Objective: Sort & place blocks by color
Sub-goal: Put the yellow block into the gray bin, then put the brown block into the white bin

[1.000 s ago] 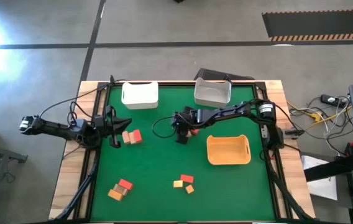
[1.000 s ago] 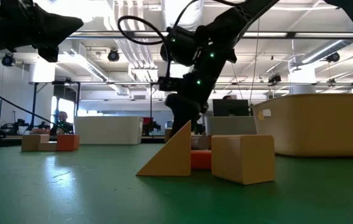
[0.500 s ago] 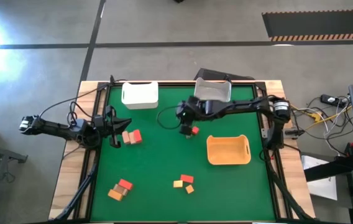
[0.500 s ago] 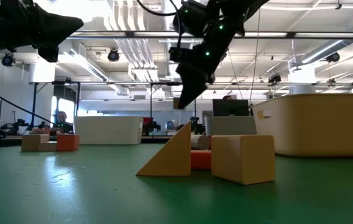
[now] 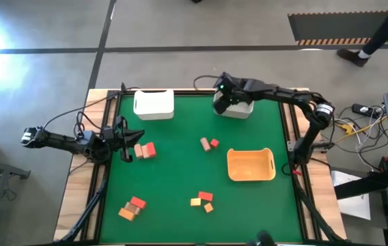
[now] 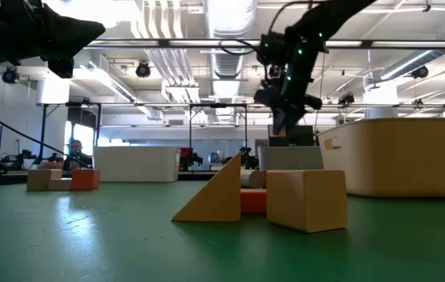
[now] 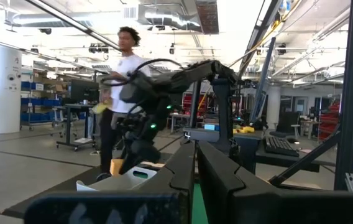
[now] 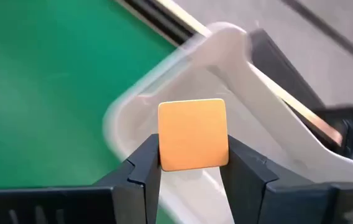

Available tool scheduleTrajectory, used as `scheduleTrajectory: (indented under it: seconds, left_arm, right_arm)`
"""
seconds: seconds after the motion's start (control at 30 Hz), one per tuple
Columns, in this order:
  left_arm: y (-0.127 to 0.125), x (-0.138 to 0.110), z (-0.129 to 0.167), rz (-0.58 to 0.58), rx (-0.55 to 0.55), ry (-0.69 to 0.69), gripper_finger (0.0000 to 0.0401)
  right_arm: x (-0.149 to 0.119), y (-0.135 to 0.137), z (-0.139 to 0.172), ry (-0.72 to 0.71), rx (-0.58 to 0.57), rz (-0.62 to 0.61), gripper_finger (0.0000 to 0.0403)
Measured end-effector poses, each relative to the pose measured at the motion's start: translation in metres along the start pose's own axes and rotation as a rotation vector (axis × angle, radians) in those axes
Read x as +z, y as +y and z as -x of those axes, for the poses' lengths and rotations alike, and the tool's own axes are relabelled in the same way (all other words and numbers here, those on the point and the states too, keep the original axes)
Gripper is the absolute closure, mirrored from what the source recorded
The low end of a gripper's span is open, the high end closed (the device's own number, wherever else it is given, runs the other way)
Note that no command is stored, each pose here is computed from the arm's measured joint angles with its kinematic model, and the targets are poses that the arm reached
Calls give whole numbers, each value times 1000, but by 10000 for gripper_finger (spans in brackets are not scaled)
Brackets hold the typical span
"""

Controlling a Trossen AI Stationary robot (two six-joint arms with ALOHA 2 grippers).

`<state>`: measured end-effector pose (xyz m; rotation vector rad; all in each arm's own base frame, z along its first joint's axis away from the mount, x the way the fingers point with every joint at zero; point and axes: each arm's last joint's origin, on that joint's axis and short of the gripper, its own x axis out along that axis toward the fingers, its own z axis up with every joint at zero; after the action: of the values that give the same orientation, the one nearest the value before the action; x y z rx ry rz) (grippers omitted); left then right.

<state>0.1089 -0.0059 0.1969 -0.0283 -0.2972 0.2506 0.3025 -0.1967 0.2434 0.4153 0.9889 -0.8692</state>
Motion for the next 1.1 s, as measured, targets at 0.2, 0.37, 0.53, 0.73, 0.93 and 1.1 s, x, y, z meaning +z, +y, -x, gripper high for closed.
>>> scheduleTrajectory:
  seconds: [0.2,0.37,0.53,0.73,0.93,1.1]
  left_arm:
    - [0,0,0,0,0,0,397]
    - [0,0,0,0,0,0,397]
    - [0,0,0,0,0,0,397]
    - [0,0,0,0,0,0,397]
    - [0,0,0,-7,3,0,397]
    - [1,0,0,-7,39,3,397]
  right_arm:
    - [-1,-26,-25,46,-15,-90,280]
    - [-7,-27,-45,89,-31,-91,279]
    - [-9,-25,-54,101,-32,-84,264]
    - [-9,-24,-56,102,-33,-78,216]
    - [-7,-24,-51,90,-29,-78,189]
    - [-6,-18,-39,69,-13,-62,192]
